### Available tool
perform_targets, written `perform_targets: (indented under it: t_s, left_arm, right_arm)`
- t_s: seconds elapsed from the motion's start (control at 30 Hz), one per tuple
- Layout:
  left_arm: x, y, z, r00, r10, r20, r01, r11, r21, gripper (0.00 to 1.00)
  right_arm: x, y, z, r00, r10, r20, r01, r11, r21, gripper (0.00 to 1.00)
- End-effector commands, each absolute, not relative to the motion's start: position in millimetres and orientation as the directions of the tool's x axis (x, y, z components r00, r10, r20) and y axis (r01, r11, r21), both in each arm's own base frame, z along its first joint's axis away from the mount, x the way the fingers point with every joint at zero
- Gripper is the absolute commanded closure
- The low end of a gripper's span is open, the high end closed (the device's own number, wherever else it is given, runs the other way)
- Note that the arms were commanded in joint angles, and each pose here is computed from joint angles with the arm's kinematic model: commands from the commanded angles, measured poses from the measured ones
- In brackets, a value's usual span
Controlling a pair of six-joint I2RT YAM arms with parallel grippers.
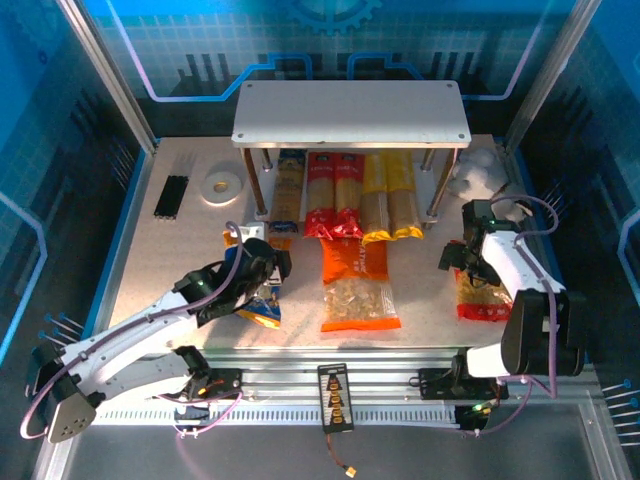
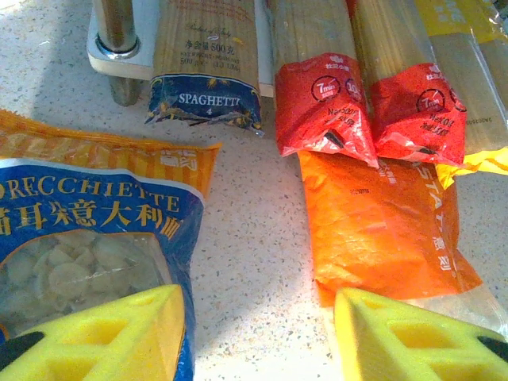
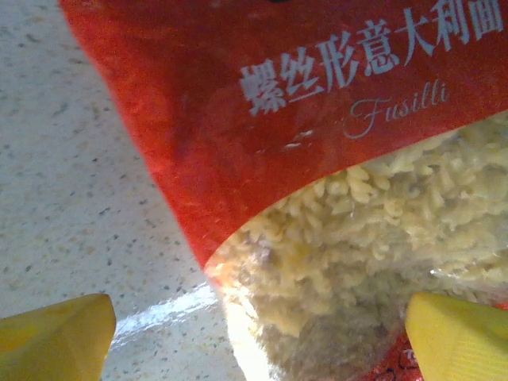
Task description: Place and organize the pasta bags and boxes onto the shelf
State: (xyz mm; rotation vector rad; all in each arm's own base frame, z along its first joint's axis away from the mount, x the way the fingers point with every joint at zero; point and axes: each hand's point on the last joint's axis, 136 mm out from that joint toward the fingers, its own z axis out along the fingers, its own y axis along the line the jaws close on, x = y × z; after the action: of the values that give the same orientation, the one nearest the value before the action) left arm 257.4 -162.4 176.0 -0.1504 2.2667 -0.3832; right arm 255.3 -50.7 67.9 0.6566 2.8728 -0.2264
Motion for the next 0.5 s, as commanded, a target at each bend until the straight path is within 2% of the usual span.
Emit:
perform_targets:
  t_s: [0.0, 0.07, 0.23, 0.4, 0.47]
  left_arm:
    - [254.6, -158.6, 179.5, -0.642, -0.217, -0.735, 0.035, 0.95, -0.311, 0.46]
    - [253.6, -155.9, 180.2, -0.639, -0.218, -0.738, 0.03, 0.951, -0.307, 0.46]
    - [251.8, -151.2, 184.1, -0.63, -0.222, -0.744, 0.024, 0.952, -0.304, 0.46]
    - [251.0, -149.0, 187.9, -0.621, -0.228, -0.75, 0.022, 0.951, -0.308, 0.46]
    - [251.1, -149.2, 188.3, -0.621, -0.228, -0.75, 0.022, 0.951, -0.307, 0.46]
  right_arm:
    - [258.3, -50.6, 53.1, -0.884, 0.435, -0.171, 0.449, 0.892, -0.05, 0.08]
    - [262.0, -43.0, 43.8, -0.884, 0.45, -0.129, 0.451, 0.892, 0.024, 0.15]
    - [252.7, -17.8, 14.1, -0.896, 0.443, -0.011, 0.437, 0.888, 0.143, 0.41]
    - [247.0, 4.0, 6.0, -0.899, 0.436, 0.039, 0.433, 0.87, 0.235, 0.75]
    - [244.7, 12.4, 7.9, -0.906, 0.421, 0.041, 0.417, 0.874, 0.25, 0.77]
